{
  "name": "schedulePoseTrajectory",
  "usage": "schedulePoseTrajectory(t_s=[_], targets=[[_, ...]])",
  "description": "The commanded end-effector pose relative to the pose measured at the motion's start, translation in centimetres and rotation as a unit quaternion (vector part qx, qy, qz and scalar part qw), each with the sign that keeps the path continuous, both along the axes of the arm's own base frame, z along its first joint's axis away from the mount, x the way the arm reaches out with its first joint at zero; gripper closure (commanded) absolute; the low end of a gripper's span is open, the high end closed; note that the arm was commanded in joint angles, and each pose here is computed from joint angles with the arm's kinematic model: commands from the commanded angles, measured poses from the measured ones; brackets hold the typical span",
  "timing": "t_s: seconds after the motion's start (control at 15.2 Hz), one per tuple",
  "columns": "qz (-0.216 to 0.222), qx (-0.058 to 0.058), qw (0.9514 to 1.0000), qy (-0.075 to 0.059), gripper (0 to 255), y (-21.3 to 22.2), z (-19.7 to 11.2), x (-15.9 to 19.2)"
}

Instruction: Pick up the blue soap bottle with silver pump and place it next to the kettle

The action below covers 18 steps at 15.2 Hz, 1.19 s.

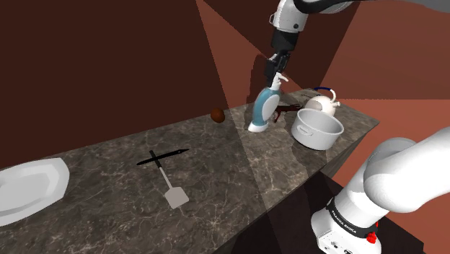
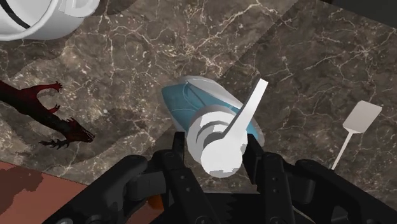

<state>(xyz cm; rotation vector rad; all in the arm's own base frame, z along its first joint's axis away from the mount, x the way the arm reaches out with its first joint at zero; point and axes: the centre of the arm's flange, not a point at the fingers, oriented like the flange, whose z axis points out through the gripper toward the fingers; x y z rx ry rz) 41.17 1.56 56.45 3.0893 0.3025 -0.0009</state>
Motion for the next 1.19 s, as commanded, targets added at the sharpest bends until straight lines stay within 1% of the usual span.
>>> schedulePoseTrajectory(t_s=[0.0,1.12], targets=[[0.000,0.000,1.0000,0.000,255,0.0,1.1,-0.1],[0.000,0.000,1.0000,0.000,255,0.0,10.1,-0.1]])
